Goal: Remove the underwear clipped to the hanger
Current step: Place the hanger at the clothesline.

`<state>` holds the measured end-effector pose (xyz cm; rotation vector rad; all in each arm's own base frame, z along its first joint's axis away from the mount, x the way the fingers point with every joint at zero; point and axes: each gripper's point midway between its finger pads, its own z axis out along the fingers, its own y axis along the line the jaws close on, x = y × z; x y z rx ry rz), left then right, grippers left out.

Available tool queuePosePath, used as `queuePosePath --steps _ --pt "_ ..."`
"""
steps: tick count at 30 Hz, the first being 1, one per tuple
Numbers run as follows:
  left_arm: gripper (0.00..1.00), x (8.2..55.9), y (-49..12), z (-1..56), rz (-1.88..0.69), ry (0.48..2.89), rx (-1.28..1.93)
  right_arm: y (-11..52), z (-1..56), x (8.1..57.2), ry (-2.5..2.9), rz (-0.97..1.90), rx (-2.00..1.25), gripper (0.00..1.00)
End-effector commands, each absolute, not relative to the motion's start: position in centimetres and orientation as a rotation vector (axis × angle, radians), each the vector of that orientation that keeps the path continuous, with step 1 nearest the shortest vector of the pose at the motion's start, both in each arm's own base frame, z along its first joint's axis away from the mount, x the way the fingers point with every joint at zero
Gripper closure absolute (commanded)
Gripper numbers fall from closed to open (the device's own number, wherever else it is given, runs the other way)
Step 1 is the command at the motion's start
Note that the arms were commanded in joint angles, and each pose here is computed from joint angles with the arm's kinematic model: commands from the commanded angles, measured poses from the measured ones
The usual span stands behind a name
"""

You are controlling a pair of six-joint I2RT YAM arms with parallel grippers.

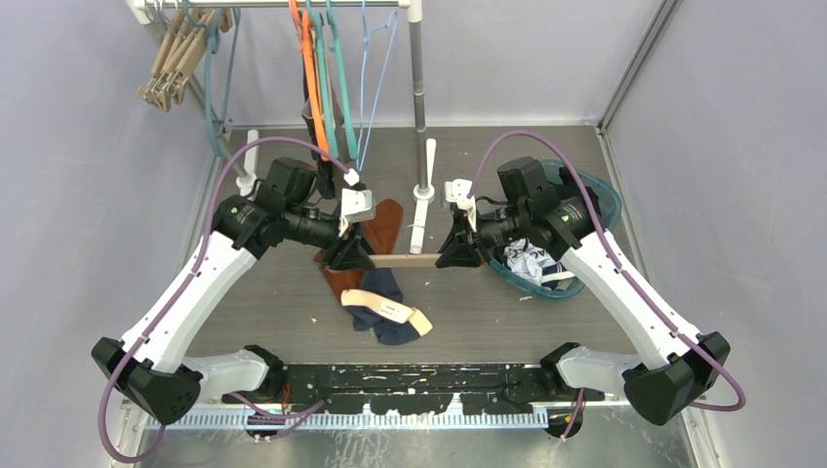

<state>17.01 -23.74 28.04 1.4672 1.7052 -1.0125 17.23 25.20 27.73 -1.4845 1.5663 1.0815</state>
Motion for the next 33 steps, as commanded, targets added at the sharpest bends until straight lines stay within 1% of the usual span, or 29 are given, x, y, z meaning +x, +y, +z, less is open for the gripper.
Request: queuePosePath --steps 1,4,8,9,11,12,13,14,15,17,19,24,30,33 --pt "0.7 16.7 -24.1 28.5 -1.028 1.644 1.484 25.6 29.7 16.7 1.461 1.087 -1.484 0.99" --pt "0.76 16.7 -24.0 28.5 -1.024 1.635 1.486 25.6 29.6 16.8 1.463 1.087 -1.483 0.99" --pt "0.95 16.7 -23.9 28.6 -1.014 1.633 1.483 25.6 29.5 17.0 1.472 1.078 -1.479 0.99" --pt "0.99 16.7 -23.8 28.6 -1.0 1.633 1.482 25.5 29.3 17.0 1.474 1.071 -1.478 0.94" --pt "1.0 16.8 -23.3 28.3 -0.955 1.646 1.475 25.3 29.1 17.2 1.483 1.054 -1.471 0.64" --pt "1.0 17.0 -22.9 28.1 -0.92 1.657 1.472 25.2 29.1 17.2 1.484 1.048 -1.468 0.52" --pt "1.0 17.0 -22.3 27.9 -0.885 1.671 1.467 25.1 29.1 17.2 1.483 1.043 -1.463 0.32" --pt "1.0 17.1 -21.6 27.7 -0.834 1.684 1.465 24.9 29.2 17.2 1.482 1.036 -1.455 0.2" --pt "1.0 17.2 -20.9 27.5 -0.784 1.702 1.463 24.7 29.3 17.3 1.48 1.024 -1.443 0.12" --pt "1.0 17.2 -19.2 27.4 -0.678 1.735 1.45 24.2 29.6 17.7 1.484 1.0 -1.412 0.04" --pt "1.0 17.4 -17.2 27.4 -0.558 1.79 1.419 23.5 30.1 18.2 1.487 0.977 -1.369 0.0" --pt "1.0 16.6 -11.9 27.6 -0.304 1.96 1.337 21.5 30.7 19.4 1.491 0.902 -1.275 0.0" --pt "1.0 18.8 -4.5 26.8 0.147 2.129 1.099 19.8 27.6 21.1 1.57 0.742 -1.254 0.0" --pt "1.0 19.0 -2.0 26.2 0.286 2.206 1.029 19.5 25.8 21.8 1.631 0.729 -1.247 0.0"
